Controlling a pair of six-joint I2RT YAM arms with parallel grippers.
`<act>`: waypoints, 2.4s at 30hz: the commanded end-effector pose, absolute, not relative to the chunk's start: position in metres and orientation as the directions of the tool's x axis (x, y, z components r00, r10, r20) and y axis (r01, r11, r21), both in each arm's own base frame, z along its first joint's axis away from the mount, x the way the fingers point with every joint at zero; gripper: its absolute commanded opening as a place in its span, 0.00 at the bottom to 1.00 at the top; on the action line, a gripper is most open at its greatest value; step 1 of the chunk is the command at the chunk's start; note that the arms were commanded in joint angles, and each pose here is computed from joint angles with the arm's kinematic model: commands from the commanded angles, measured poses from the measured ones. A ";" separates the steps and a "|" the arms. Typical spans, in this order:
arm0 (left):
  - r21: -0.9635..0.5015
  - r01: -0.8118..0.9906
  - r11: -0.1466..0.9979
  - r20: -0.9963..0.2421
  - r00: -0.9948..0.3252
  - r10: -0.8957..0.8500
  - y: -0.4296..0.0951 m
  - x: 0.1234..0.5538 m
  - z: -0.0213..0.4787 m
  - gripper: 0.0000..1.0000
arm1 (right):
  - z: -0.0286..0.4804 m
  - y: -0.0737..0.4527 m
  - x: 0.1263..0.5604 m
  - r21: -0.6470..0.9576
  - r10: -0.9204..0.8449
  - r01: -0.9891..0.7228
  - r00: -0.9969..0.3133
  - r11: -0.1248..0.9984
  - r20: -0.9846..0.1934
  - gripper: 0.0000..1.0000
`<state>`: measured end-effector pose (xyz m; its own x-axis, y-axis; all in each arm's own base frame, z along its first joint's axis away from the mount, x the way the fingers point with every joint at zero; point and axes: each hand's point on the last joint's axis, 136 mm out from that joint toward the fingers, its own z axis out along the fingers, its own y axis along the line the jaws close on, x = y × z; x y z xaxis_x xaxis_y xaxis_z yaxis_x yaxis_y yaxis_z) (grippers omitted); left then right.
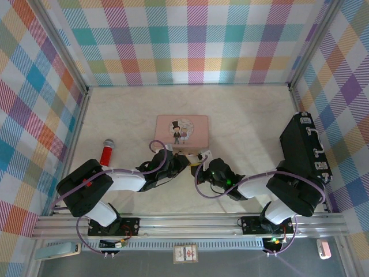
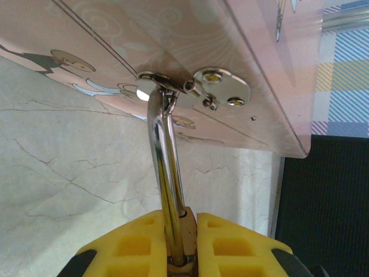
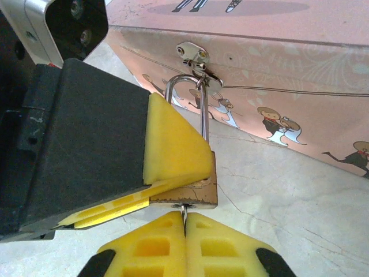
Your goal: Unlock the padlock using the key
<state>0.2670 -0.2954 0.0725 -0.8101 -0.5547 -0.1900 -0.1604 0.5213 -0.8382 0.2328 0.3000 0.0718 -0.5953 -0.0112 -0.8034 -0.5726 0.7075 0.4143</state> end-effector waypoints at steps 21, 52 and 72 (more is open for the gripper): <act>-0.863 -0.088 0.498 -0.217 -0.825 -0.522 -0.302 0.268 0.091 0.19 | 0.061 0.291 0.243 0.617 0.166 -0.345 -0.768 0.707 -0.619 0.00; -0.819 -0.133 0.558 -0.220 -0.826 -0.519 -0.290 0.276 0.073 0.44 | 0.056 0.294 0.231 0.678 0.179 -0.309 -0.817 0.667 -0.549 0.00; -0.782 -0.125 0.611 -0.257 -0.828 -0.498 -0.284 0.287 0.061 0.33 | 0.049 0.296 0.228 0.691 0.179 -0.279 -0.840 0.666 -0.512 0.03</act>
